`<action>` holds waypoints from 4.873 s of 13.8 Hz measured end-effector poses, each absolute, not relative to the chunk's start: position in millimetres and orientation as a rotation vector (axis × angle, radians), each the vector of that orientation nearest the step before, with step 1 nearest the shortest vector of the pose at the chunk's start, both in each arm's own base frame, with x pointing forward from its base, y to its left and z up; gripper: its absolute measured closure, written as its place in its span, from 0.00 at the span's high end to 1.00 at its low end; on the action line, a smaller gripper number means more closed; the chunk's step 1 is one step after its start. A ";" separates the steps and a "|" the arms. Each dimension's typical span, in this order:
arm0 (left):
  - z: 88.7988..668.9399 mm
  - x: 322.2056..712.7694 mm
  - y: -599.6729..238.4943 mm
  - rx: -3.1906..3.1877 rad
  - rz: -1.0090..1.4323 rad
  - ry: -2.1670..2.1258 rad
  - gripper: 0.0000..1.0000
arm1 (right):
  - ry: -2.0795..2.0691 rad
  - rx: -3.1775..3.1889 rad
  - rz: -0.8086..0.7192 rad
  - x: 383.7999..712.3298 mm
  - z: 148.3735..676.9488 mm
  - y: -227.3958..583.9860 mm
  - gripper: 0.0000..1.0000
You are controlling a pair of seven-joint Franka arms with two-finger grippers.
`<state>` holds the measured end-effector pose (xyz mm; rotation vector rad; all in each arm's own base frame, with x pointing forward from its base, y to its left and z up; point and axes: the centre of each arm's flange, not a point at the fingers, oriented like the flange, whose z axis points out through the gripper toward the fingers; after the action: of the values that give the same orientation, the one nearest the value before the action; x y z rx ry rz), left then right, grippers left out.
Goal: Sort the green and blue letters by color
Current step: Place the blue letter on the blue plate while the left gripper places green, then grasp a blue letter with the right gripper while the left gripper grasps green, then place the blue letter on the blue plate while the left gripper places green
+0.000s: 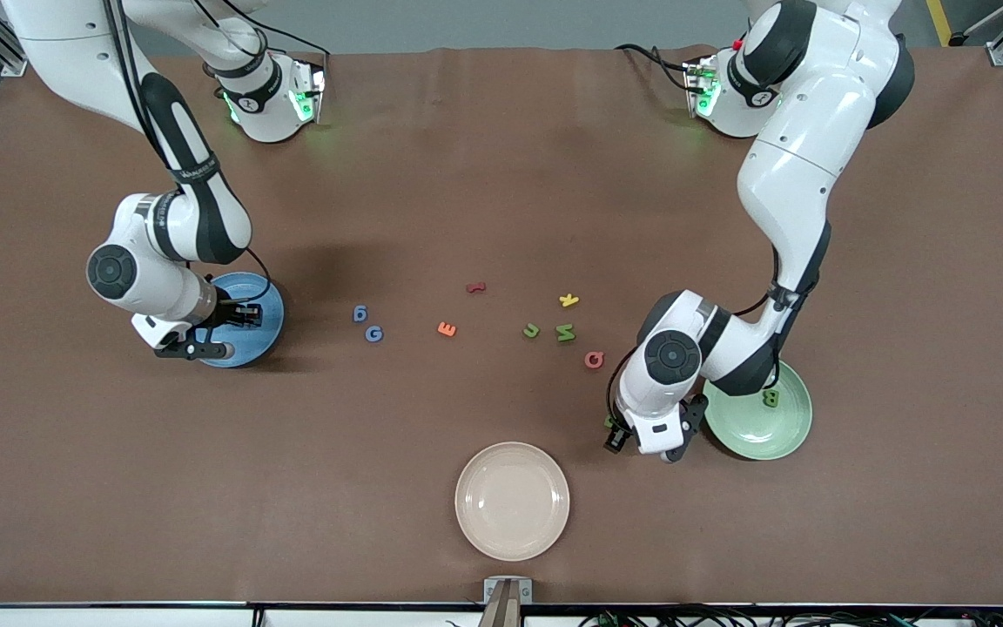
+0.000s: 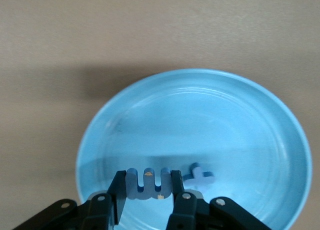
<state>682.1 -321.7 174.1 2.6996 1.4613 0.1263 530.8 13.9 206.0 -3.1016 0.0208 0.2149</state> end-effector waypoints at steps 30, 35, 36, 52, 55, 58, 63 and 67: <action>251.4 677.8 -234.9 3.118 -0.122 1.036 0.84 | 0.329 -3.125 0.094 550.2 210.7 232.4 0.98; 245.0 589.7 -407.7 3.161 -0.046 0.774 0.91 | 0.335 -3.114 0.120 552.2 192.4 254.9 0.75; 234.8 575.1 -425.6 3.157 -0.038 0.725 0.90 | 0.330 -3.115 0.125 550.8 189.9 257.3 0.72; 176.4 523.2 -437.7 3.145 -0.079 0.596 0.34 | 0.313 -3.123 0.147 546.0 178.9 264.9 0.35; 178.0 525.0 -434.5 3.124 -0.075 0.704 0.35 | 0.316 -3.122 0.149 546.2 179.0 264.9 0.35; 206.5 542.2 -425.4 3.074 -0.014 0.824 0.35 | 0.319 -3.132 0.206 545.6 183.4 263.5 0.35; 279.9 601.9 -326.9 3.096 0.054 0.938 0.35 | 0.237 -3.115 0.314 554.8 248.3 221.3 0.35; 259.3 632.1 -209.5 3.179 -0.069 0.855 0.35 | 0.096 -3.092 0.325 548.7 264.0 138.9 0.35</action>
<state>632.1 -209.5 259.3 3.1785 0.8552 -0.0685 548.7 138.9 264.0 -3.0922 0.0965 0.3254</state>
